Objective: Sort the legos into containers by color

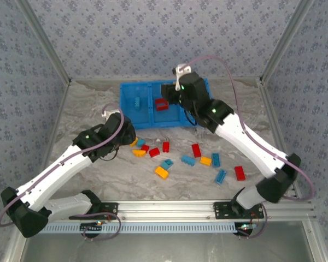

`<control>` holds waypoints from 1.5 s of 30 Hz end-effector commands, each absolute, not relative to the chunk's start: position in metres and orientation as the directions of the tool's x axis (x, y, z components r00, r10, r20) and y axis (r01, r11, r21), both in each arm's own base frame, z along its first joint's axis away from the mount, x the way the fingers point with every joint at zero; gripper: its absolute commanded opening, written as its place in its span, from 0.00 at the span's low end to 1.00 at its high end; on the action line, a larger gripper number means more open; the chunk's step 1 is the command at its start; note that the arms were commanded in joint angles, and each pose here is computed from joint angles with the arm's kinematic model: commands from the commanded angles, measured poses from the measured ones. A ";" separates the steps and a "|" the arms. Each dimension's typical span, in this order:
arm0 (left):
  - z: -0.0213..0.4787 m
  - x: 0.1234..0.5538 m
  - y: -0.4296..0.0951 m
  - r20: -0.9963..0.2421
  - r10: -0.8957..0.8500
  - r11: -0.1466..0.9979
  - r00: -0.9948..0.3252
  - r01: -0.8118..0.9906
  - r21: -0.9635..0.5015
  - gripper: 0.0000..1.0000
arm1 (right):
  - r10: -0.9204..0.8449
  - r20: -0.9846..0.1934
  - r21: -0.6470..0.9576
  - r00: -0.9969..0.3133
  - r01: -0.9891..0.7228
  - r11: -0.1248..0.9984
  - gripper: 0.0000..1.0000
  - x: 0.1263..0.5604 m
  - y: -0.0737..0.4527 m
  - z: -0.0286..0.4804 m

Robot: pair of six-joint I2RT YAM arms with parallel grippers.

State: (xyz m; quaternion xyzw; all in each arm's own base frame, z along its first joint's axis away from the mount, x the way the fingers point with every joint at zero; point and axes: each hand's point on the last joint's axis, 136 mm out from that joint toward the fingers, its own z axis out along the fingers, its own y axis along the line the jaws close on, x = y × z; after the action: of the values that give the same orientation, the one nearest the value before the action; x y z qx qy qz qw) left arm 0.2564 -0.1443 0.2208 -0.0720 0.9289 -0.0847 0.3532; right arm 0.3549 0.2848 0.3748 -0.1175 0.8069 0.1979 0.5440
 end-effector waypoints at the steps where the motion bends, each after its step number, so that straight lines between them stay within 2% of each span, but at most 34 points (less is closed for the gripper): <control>1: 0.200 0.255 -0.152 -0.568 -0.168 0.974 -0.806 -0.048 -0.219 0.61 | -0.097 -0.911 0.119 -0.401 -0.480 0.869 0.51 0.323 0.293 0.341; 5: 0.173 0.270 -0.160 -0.450 -0.206 0.962 -0.869 -0.095 -0.258 0.62 | -0.176 -0.832 0.171 -0.526 -0.545 0.820 0.56 0.277 0.302 0.285; 9: 0.155 0.286 -0.177 -0.389 -0.276 0.938 -0.879 -0.157 -0.309 0.65 | -0.249 -0.788 0.178 -0.563 -0.595 0.784 0.61 0.235 0.314 0.240; 12: 0.132 0.296 -0.181 -0.327 -0.325 0.932 -0.887 -0.241 -0.272 0.68 | -0.270 -0.764 0.179 -0.587 -0.594 0.785 0.62 0.221 0.315 0.220; 20: 0.091 0.312 -0.182 -0.264 -0.513 0.855 -0.817 -0.460 -0.239 0.66 | -0.274 -0.759 0.162 -0.590 -0.579 0.799 0.62 0.216 0.308 0.214; 24: 0.088 0.323 -0.185 -0.269 -0.576 0.815 -0.772 -0.516 -0.266 0.61 | -0.272 -0.756 0.168 -0.596 -0.578 0.799 0.62 0.216 0.308 0.211; 28: 0.079 0.320 -0.185 -0.237 -0.623 0.780 -0.745 -0.570 -0.257 0.60 | -0.268 -0.751 0.175 -0.604 -0.573 0.801 0.62 0.215 0.308 0.207; 39: 0.053 0.321 -0.193 -0.185 -0.669 0.740 -0.720 -0.622 -0.254 0.59 | -0.259 -0.753 0.187 -0.604 -0.574 0.797 0.64 0.213 0.308 0.207; 45: 0.044 0.322 -0.194 -0.179 -0.675 0.735 -0.716 -0.632 -0.246 0.52 | -0.254 -0.752 0.188 -0.608 -0.568 0.801 0.63 0.213 0.306 0.205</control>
State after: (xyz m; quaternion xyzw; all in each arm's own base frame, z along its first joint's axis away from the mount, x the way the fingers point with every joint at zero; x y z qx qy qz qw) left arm 0.3182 -0.1908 0.0452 -0.3427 0.9269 -0.0791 0.1306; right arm 0.2144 0.3081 0.1986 -0.2476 0.8744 0.2006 0.3659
